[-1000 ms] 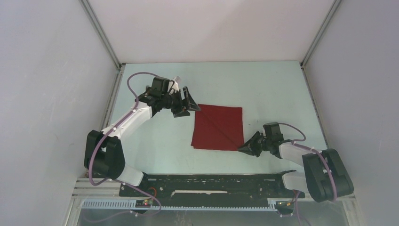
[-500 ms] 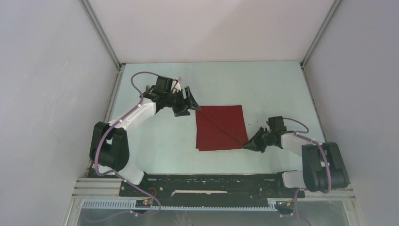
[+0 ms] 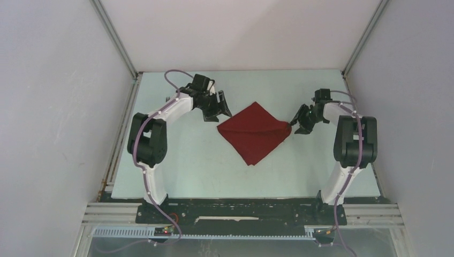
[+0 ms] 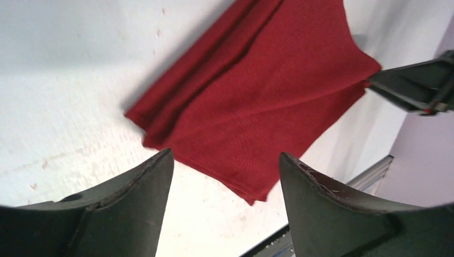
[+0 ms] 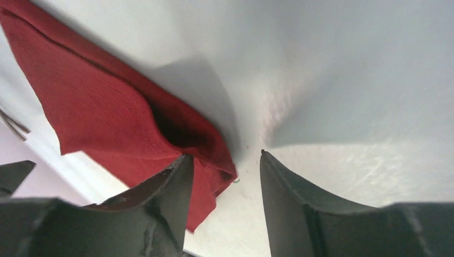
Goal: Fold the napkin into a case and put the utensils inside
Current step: Rotate the upper triangle-folded napkin at the center of the board.
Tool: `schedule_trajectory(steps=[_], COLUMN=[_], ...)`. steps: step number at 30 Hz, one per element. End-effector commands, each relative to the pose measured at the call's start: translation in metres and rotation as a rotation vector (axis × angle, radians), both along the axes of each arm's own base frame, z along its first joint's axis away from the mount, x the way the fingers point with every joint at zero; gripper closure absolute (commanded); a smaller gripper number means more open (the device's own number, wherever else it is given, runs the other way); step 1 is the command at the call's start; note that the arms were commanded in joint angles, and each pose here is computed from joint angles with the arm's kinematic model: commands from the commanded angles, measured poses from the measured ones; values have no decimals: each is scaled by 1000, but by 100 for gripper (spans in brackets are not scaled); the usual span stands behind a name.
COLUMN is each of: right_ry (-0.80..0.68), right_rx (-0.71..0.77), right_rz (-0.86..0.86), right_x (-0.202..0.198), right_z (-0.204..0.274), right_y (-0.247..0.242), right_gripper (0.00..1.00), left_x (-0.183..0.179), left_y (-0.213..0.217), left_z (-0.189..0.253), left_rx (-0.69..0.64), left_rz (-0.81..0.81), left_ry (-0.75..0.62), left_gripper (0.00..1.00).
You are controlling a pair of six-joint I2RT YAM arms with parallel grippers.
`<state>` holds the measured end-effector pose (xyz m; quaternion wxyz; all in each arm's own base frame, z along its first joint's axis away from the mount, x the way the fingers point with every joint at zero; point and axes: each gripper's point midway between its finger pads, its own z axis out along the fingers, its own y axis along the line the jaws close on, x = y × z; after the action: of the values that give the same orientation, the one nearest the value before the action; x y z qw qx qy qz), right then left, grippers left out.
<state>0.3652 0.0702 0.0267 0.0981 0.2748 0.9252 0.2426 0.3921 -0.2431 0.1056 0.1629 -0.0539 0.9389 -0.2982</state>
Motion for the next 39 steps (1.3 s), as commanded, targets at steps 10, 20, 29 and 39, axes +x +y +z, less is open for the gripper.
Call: schedule_trajectory(steps=[10, 20, 29, 39], right_ry=[-206, -208, -234, -267], right_rx=[-112, -37, -24, -1], right_rz=[257, 305, 313, 316], right_x=[-54, -88, -94, -93], right_z=[69, 62, 68, 77], right_y=[36, 61, 64, 69], right_gripper=[36, 37, 38, 38], left_x=[20, -1, 5, 8], left_y=[20, 24, 22, 19], left_z=[-40, -61, -69, -76], left_rx=[215, 182, 67, 47], left_rz=[-278, -385, -343, -352], left_ry=[5, 80, 120, 128], left_gripper=[27, 27, 40, 39])
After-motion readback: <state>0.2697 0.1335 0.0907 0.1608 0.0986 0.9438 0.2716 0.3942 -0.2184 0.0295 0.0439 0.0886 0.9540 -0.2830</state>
